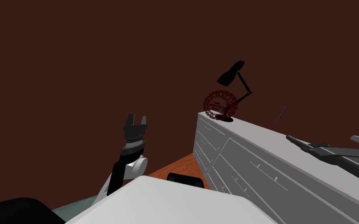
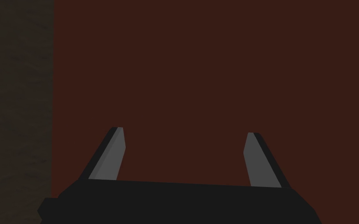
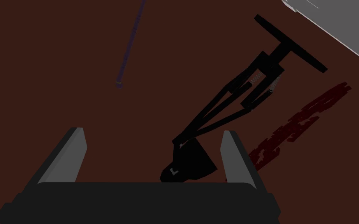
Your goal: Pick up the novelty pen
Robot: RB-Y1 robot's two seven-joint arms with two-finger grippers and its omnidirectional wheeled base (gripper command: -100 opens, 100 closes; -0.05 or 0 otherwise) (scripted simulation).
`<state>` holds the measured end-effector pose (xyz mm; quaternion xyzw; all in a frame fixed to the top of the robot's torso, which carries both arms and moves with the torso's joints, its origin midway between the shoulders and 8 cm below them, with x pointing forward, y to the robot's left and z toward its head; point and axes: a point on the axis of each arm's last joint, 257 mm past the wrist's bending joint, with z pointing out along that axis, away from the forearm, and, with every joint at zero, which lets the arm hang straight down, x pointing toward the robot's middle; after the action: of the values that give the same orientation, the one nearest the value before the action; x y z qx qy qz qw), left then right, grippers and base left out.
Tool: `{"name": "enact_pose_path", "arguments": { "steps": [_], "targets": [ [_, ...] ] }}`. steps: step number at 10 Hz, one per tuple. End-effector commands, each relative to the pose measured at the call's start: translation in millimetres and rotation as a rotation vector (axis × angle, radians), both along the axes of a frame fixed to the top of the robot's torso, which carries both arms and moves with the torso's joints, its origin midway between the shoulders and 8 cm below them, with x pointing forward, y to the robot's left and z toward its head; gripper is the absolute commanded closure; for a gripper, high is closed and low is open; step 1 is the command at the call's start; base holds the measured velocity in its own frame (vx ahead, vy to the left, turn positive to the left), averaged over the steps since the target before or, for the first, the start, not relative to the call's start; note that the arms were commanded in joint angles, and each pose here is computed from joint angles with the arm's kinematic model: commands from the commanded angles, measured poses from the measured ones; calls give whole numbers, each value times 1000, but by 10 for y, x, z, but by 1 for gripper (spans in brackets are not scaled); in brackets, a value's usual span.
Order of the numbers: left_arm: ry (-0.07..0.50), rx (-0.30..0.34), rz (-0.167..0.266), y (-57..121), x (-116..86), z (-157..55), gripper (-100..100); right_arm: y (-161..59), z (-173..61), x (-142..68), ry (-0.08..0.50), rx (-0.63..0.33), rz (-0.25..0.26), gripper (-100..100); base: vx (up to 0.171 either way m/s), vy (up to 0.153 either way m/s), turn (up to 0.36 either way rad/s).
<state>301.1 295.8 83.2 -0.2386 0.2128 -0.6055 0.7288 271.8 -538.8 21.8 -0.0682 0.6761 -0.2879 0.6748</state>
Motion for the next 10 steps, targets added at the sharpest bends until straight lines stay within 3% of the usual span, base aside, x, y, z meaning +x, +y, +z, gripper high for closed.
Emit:
{"name": "enact_pose_path", "arguments": {
  "steps": [1,4,10],
  "targets": [
    [0,0,0,0,0,0,0,-97,13,68,-26,26,-13,-100,-50,142,-98],
    [0,0,0,0,0,0,0,-202,9,179,-59,63,-27,-100,-44,156,-84],
    [0,0,0,0,0,0,0,-420,-22,457,-123,149,-56,-100,-31,105,-80]
  ]
}}
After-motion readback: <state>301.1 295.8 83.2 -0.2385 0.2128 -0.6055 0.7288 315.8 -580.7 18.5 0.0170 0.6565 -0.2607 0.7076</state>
